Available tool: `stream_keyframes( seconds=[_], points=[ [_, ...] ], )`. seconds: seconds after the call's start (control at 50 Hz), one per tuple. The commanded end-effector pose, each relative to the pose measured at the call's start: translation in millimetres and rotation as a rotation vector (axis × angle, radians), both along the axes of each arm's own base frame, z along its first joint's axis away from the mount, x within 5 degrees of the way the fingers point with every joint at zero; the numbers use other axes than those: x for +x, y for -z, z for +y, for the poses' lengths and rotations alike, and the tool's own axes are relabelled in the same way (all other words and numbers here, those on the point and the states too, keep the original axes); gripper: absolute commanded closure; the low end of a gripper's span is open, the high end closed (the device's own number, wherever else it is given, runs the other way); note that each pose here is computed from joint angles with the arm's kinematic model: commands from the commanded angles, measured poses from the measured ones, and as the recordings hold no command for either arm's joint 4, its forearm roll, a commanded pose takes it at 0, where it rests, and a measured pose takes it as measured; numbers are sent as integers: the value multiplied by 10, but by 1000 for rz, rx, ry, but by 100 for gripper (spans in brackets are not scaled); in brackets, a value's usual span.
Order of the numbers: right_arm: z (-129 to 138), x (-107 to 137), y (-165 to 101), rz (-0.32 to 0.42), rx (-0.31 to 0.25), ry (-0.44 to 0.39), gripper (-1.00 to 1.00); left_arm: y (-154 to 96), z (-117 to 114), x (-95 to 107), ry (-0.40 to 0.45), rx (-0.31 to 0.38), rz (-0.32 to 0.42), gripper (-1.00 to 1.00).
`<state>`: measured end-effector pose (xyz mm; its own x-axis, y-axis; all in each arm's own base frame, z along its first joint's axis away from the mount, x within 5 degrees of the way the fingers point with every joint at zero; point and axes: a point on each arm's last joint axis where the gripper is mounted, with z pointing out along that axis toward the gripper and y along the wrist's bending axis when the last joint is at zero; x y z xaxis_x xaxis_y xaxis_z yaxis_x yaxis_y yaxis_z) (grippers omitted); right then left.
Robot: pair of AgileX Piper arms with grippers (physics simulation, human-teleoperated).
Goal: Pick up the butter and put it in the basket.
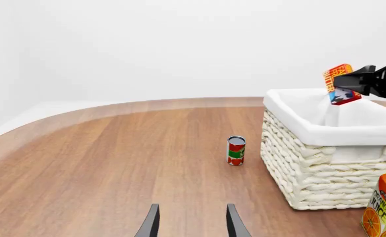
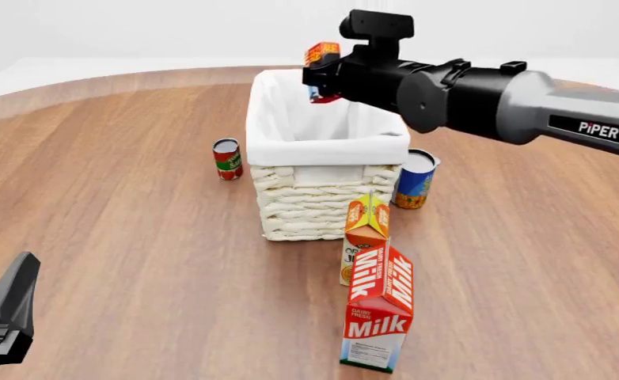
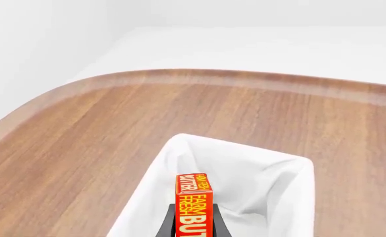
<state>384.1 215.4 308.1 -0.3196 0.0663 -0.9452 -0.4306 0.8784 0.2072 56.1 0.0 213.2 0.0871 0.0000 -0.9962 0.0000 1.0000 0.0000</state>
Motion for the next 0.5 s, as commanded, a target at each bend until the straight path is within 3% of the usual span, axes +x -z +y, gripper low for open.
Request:
stream_keyframes(
  seconds=[0.02,0.5],
  points=[
    [8,-1,-88,-20,28,2,100,0,0,0,0,0,0,-100],
    [-34,104,36,-2,32,25,100,0,0,0,0,0,0,-100]
  ],
)
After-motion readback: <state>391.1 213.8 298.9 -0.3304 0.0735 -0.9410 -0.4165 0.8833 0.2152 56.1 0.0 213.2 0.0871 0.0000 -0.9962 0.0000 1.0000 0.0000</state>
